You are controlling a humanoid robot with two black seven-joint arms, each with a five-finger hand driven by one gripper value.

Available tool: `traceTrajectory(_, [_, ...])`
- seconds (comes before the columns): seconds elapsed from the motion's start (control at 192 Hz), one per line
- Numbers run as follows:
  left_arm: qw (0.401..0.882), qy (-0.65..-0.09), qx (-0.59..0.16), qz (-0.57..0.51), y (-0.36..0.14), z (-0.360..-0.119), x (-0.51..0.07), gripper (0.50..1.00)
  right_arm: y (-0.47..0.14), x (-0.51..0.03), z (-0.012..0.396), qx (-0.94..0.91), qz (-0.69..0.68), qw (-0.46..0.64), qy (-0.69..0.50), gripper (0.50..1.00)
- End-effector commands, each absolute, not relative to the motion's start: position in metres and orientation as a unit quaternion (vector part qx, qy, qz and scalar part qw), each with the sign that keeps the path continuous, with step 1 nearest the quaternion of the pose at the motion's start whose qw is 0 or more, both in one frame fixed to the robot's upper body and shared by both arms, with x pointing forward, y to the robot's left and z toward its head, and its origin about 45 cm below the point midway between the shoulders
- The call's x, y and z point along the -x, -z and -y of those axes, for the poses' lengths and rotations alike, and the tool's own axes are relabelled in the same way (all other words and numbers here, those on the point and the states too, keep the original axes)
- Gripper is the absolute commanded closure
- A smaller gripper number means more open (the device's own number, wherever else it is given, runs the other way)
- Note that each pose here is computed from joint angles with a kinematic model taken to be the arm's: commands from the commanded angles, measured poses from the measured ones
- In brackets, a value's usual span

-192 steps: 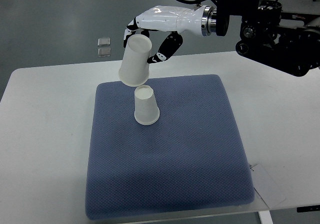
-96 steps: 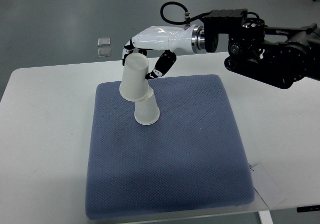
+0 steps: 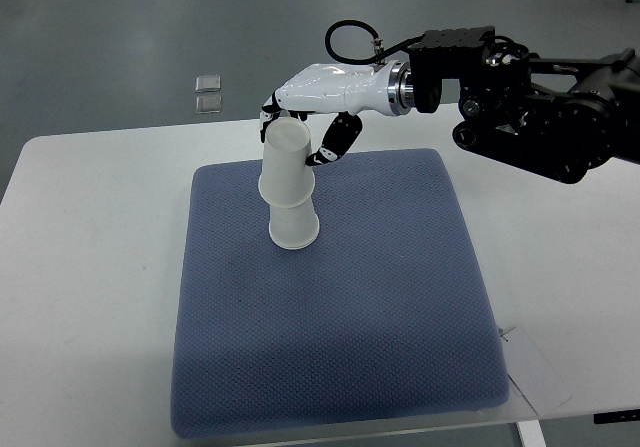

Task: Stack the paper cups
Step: 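Lower the held cup onto the upside-down cup on the pad, then open the right hand fingers to release the stacked cup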

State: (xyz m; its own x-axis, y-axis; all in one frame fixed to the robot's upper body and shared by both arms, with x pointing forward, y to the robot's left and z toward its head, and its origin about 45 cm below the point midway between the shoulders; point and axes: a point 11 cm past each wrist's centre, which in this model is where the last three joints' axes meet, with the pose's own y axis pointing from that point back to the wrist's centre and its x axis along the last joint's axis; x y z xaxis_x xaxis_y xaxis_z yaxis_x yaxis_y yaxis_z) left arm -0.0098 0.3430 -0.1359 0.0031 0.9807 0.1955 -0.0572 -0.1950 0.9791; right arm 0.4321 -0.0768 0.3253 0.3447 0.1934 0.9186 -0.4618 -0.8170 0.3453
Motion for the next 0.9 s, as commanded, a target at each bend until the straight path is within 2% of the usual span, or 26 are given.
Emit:
traceTrajectory(0.0, [0.465, -0.558, -0.535, -0.432, 0.136, -0.343, 0.01, 0.5, -0.323, -0.433, 0.078, -0.768, 0.089, 0.291, -0.564, 1.0])
traceTrajectory(0.255, [0.464, -0.559, -0.534, -0.432, 0.136, -0.343, 0.01, 0.5, -0.307, -0.429, 0.081, -0.768, 0.076, 0.304, -0.558, 1.0])
traceTrajectory(0.385, [0.464, -0.559, -0.534, -0.432, 0.136, -0.343, 0.01, 0.5, -0.302, -0.428, 0.083, -0.772, 0.076, 0.306, -0.553, 0.914])
traceTrajectory(0.469, [0.465, -0.558, -0.535, -0.432, 0.136, -0.343, 0.01, 0.5, -0.299, -0.428, 0.083, -0.772, 0.074, 0.307, -0.551, 0.816])
traceTrajectory(0.562, [0.465, -0.558, -0.535, -0.432, 0.136, -0.343, 0.01, 0.5, -0.295, -0.426, 0.082, -0.775, 0.071, 0.307, -0.548, 0.758])
traceTrajectory(0.771, [0.465, -0.558, -0.535, -0.432, 0.136, -0.343, 0.01, 0.5, -0.295, -0.426, 0.082, -0.776, 0.072, 0.306, -0.548, 0.681])
traceTrajectory(0.896, [0.465, -0.559, -0.534, -0.431, 0.136, -0.343, 0.01, 0.5, -0.295, -0.425, 0.081, -0.776, 0.071, 0.305, -0.547, 0.675])
